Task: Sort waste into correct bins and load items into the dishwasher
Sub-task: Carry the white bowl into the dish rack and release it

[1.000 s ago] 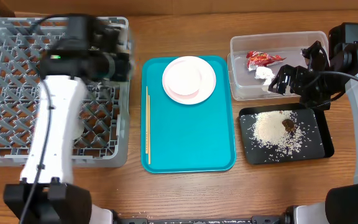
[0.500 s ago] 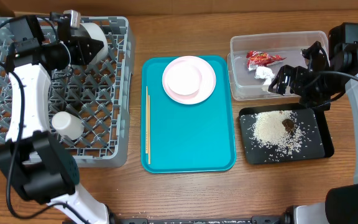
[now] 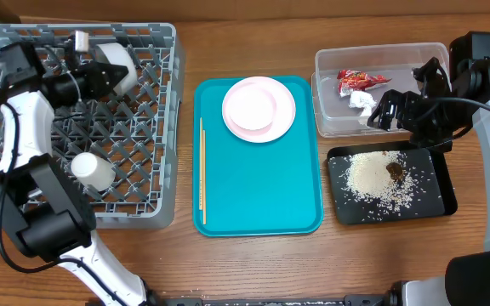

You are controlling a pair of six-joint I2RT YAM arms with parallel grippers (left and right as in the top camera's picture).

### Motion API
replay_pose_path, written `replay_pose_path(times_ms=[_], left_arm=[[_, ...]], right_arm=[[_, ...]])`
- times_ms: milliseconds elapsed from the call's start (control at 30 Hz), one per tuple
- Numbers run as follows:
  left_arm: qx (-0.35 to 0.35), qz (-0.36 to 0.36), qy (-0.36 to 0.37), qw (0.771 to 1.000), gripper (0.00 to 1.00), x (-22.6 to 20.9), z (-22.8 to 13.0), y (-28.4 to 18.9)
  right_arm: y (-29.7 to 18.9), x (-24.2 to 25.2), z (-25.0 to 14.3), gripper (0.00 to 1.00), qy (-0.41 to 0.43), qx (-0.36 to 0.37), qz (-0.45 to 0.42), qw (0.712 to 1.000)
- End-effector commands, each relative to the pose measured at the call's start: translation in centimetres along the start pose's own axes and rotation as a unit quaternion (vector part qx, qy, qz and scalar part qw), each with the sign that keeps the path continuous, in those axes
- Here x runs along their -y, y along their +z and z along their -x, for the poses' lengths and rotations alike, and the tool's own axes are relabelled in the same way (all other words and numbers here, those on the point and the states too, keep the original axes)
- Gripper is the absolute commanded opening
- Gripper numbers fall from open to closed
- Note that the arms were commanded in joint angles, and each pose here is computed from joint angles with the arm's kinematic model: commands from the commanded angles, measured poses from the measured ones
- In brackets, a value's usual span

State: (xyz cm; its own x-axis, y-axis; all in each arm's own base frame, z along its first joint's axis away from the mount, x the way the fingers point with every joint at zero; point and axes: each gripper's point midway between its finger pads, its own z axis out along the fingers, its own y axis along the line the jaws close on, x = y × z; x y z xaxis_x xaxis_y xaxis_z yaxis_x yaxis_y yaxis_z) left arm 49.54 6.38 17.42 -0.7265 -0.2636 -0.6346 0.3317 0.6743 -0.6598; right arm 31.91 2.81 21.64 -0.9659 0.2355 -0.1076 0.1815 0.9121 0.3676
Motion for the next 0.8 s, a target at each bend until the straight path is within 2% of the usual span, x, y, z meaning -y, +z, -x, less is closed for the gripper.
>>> replay_pose_path(times_ms=[0, 233, 467, 600, 767], left_arm=[[-0.002, 0.005, -0.010, 1.000, 0.06, -1.5, -0.5, -0.3], [0.000, 0.010, -0.012, 1.000, 0.10, -2.0, -0.6, -1.0], [0.013, -0.007, 0.010, 1.000, 0.07, -1.6, 0.1, -1.1], [0.033, -0.046, 0.038, 0.998, 0.04, -0.2, 1.1, -1.2], [0.035, -0.039, 0.040, 0.998, 0.04, -0.5, 1.3, -1.2]], right_arm=[[-1.0, -0.5, 0.3, 1.00, -0.006, 0.017, 0.003, 1.000], [-1.0, -0.5, 0.2, 0.99, -0.005, 0.014, 0.002, 1.000], [-1.0, -0.5, 0.1, 0.99, -0.005, 0.014, 0.003, 1.000], [-1.0, -0.4, -0.1, 0.98, -0.003, 0.009, 0.002, 1.000], [-1.0, -0.4, -0.3, 0.96, -0.002, 0.006, 0.001, 1.000]])
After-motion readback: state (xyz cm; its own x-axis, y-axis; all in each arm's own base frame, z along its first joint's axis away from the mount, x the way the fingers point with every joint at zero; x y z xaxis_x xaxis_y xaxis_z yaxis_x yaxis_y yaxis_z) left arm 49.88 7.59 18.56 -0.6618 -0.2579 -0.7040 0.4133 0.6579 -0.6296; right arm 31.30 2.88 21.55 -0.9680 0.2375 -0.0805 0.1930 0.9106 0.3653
